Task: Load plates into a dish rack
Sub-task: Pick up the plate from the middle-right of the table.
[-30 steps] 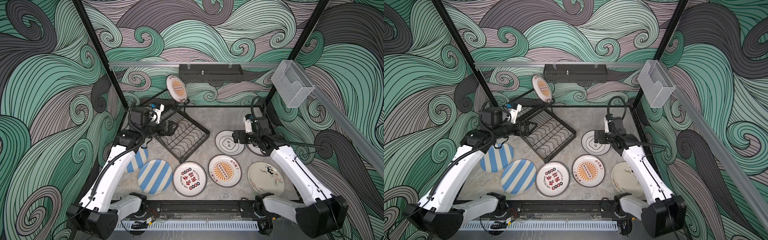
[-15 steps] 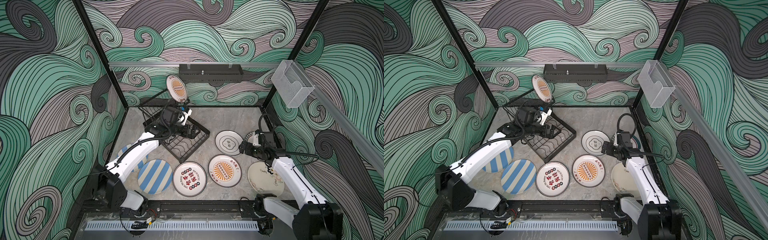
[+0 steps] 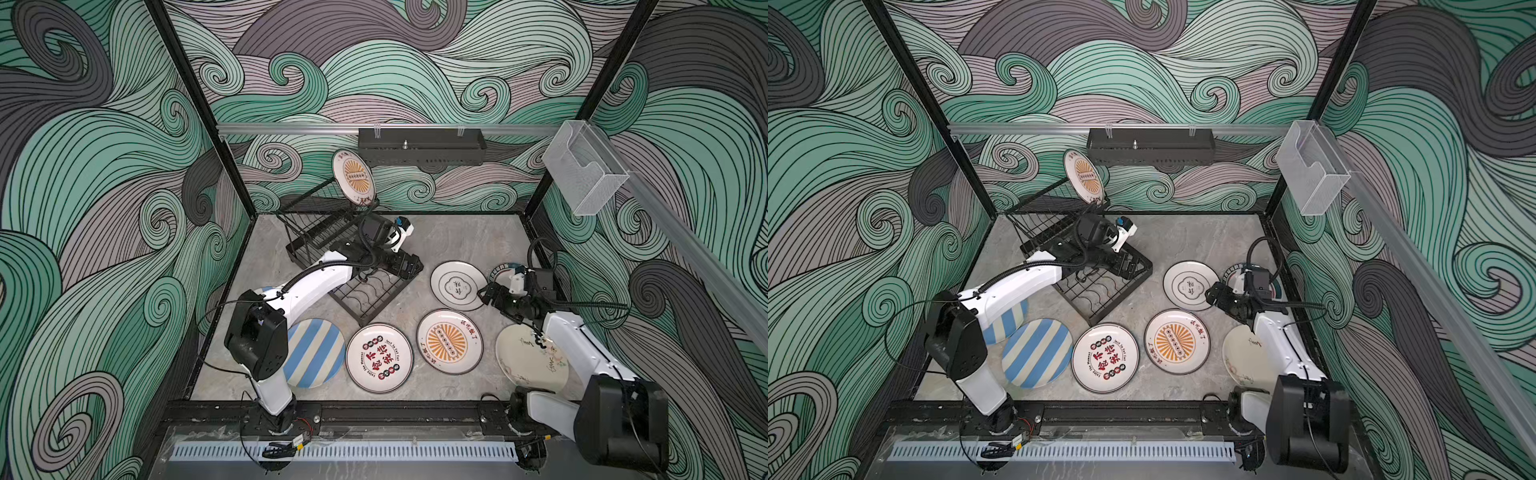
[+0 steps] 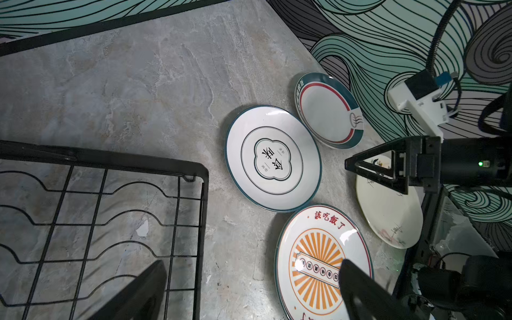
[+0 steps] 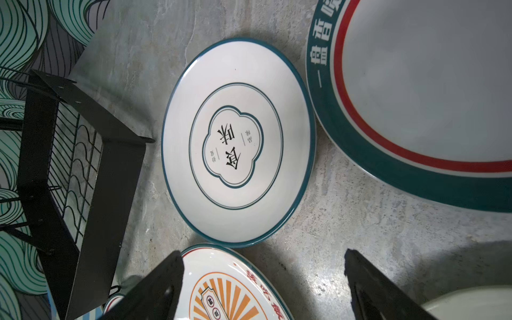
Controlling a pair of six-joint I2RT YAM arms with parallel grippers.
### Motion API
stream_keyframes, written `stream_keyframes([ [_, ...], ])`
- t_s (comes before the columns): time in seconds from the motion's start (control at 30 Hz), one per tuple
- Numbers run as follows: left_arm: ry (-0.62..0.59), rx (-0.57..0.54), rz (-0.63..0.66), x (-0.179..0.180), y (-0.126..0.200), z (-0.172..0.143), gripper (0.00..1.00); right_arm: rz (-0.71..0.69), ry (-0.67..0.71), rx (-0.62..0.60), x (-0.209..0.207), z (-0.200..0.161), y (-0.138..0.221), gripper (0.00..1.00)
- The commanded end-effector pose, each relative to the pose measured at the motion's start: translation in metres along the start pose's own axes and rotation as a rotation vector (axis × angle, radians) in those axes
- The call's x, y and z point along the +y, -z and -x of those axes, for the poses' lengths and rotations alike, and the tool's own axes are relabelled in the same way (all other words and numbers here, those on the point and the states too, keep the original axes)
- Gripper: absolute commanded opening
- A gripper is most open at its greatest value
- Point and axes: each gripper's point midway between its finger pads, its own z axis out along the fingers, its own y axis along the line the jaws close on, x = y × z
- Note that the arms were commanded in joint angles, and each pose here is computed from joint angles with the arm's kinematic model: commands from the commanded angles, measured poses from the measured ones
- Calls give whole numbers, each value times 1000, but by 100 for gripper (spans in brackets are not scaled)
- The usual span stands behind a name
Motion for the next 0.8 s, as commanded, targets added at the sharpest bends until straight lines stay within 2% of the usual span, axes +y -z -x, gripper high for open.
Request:
stream_keyframes([
  [0.0,-26,-14,-44,-9,-12,10,99,55,-46,14,3,-3,-10,89],
  [0.13,-19,42,-78,-15,-25,3,99,65,-78,38,-1,-9,-20,82],
  [0.4,-23,64,-71,-13,-31,-6,99,76,-130,44,-10,-15,-36,81],
  [0.77,-36,95,-13,-6,-16,-19,99,162,-261,-14,-12,-7,-54,69],
])
